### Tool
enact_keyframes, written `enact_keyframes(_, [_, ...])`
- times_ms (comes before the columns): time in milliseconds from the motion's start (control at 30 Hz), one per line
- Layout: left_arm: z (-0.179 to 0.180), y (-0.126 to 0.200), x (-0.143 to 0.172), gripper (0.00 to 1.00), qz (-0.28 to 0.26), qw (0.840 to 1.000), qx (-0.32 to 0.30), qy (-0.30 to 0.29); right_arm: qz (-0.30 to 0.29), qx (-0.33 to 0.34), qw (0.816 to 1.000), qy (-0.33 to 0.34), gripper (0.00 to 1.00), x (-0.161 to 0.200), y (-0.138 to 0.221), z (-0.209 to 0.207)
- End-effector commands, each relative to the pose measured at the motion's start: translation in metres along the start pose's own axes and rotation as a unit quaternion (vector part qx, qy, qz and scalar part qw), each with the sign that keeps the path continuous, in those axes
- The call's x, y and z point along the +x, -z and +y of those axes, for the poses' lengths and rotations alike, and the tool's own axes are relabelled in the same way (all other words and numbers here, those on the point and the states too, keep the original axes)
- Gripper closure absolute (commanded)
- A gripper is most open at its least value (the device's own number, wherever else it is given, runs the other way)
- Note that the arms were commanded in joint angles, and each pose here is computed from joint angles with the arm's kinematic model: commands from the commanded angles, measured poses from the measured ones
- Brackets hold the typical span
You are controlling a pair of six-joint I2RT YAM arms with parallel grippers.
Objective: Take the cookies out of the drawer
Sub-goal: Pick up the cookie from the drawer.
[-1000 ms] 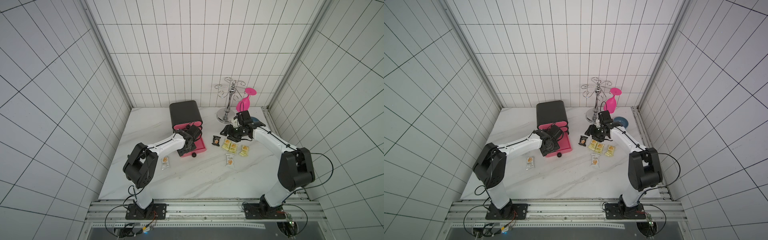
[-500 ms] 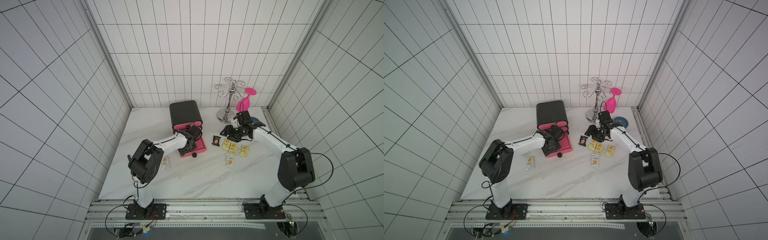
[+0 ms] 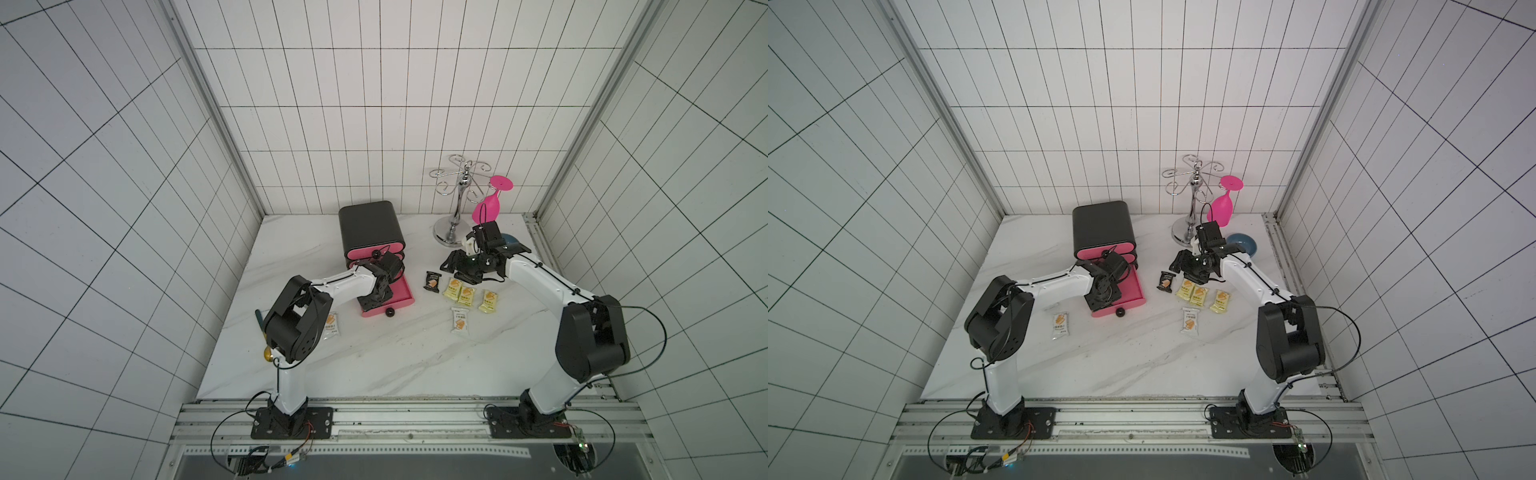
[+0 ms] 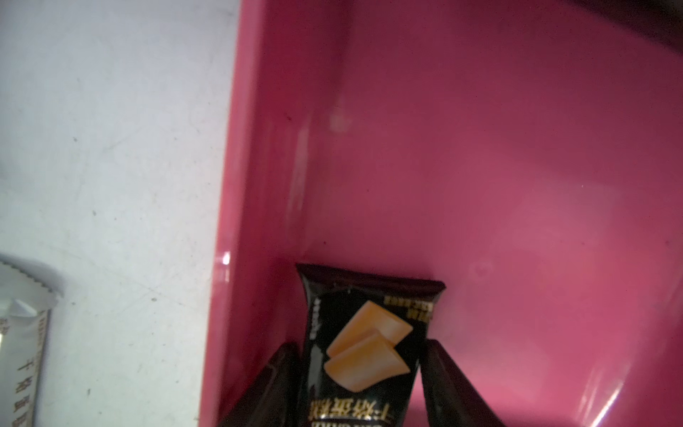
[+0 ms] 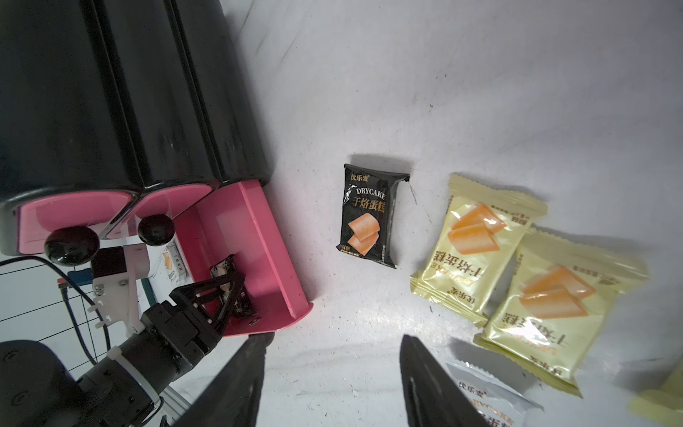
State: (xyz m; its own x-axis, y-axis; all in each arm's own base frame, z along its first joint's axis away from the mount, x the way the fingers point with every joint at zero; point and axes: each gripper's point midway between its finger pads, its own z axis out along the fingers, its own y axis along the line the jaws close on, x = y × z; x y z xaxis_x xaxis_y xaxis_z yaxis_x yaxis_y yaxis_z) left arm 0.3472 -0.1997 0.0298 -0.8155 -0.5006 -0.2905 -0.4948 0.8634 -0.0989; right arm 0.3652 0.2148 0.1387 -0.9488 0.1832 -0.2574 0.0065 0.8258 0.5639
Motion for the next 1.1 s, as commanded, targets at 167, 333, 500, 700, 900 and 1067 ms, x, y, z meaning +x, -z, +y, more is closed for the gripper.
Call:
enact_keyframes(167, [-0.007,-0.014,-0.008,0.58,-0.001,1.0,0.005,-0.004,0.007,0.008,1.0,0.0,0.39,0.004,-0.002,-0.007])
enact_keyframes(333, [-0.012,-0.001,-0.013,0.63,-0.008,1.0,0.023,-0.013,0.004,0.009,1.0,0.0,0.39,0.003,0.0,-0.007])
enact_keyframes(500, [-0.017,0.021,-0.019,0.68,-0.019,0.998,0.048,-0.021,0.003,0.01,1.0,-0.001,0.39,0.003,0.0,-0.007])
enact_keyframes(700, [-0.016,0.037,-0.023,0.71,-0.028,0.997,0.062,-0.025,0.004,0.013,1.0,-0.002,0.4,0.004,0.0,-0.008])
enact_keyframes(900, [-0.01,0.054,-0.025,0.71,-0.033,0.997,0.068,-0.027,0.0,0.012,1.0,-0.001,0.4,0.004,0.002,-0.008])
enact_keyframes(1067, [0.003,0.078,-0.026,0.71,-0.038,0.996,0.076,-0.028,-0.001,0.011,1.0,-0.001,0.4,0.004,0.003,-0.007])
